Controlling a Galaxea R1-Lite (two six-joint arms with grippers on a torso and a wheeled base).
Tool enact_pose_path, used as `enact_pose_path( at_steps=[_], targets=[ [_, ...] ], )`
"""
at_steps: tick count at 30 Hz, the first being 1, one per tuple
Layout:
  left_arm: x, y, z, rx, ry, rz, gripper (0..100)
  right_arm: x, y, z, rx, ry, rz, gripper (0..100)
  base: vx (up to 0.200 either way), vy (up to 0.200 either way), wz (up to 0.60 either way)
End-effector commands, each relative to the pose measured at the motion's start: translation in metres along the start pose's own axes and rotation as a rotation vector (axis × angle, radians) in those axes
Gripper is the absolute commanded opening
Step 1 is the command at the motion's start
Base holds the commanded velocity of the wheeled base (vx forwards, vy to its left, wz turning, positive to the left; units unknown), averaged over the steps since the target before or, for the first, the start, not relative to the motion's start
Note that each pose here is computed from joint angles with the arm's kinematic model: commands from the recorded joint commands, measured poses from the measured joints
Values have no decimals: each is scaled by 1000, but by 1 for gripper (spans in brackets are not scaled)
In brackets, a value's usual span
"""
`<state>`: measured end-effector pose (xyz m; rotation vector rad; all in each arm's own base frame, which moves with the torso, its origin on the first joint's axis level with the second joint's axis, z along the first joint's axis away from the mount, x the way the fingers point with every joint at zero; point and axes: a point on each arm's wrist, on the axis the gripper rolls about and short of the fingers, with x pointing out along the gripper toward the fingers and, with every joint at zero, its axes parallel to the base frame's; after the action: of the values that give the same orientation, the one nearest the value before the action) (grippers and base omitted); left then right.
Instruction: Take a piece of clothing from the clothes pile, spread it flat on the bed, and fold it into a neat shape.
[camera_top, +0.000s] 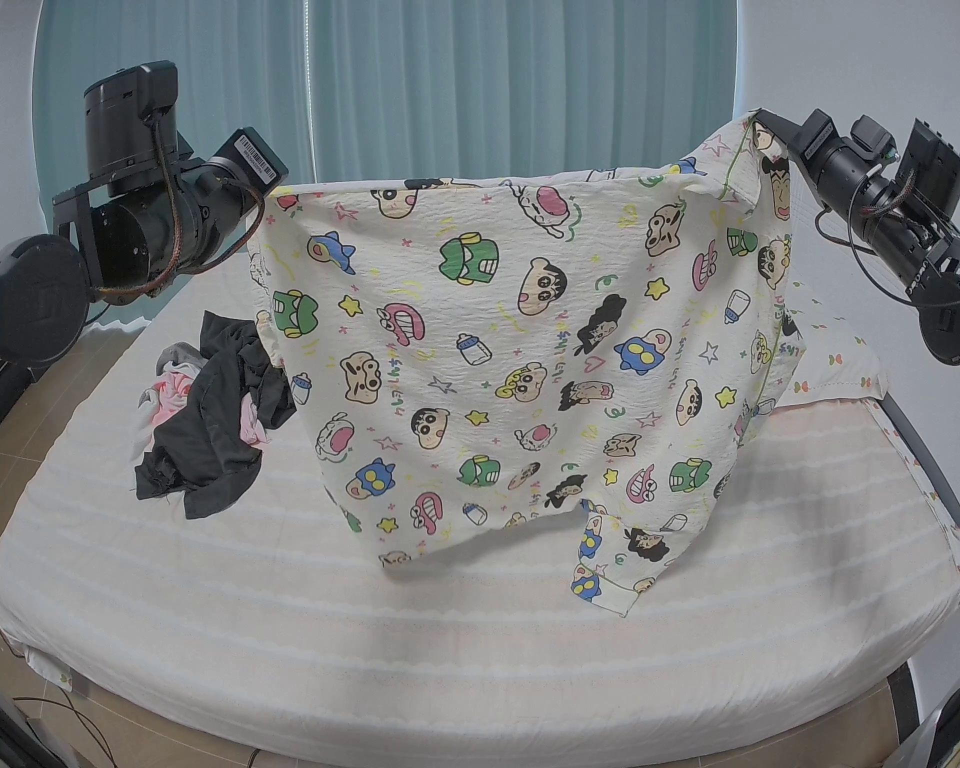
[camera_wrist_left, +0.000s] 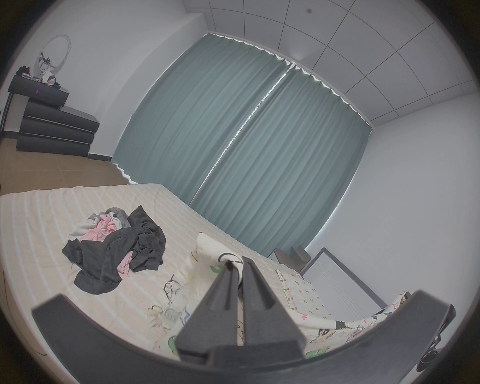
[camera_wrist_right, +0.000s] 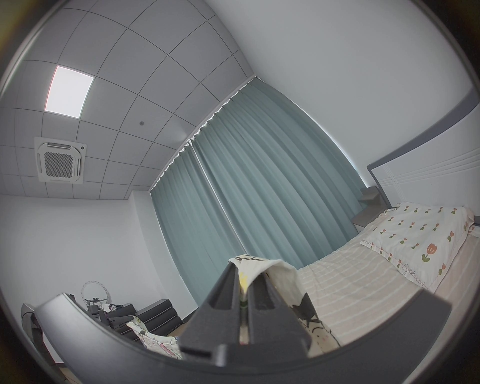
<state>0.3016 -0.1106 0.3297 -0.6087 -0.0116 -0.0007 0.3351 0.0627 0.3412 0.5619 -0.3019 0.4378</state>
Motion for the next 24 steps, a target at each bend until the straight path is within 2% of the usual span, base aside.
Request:
enact_pose_path(
  at_steps=[1, 7, 16, 18, 23, 24],
  targets=[
    [1, 0, -2, 2, 5, 2, 0, 2, -2, 0, -1, -1, -1, 0, 200, 0, 0],
    [13, 0, -10, 8, 15, 8, 0, 13, -9, 1, -12, -29, 0, 0, 200, 0, 0],
    [41, -11, -8, -9, -36, -8, 0, 37, -13, 8, -28, -99, 29, 0, 0, 0, 0],
    [55, -14, -8, -22, -72, -12, 0, 41, -15, 11, -35, -116, 35, 0, 0, 0, 0],
    [75, -9, -13, -30, -115, 16, 0, 45, -24, 10, -42, -119, 25, 0, 0, 0, 0],
    [87, -3, -19, -27, -131, 46, 0, 51, -32, 9, -47, -133, 16, 0, 0, 0, 0]
  ],
)
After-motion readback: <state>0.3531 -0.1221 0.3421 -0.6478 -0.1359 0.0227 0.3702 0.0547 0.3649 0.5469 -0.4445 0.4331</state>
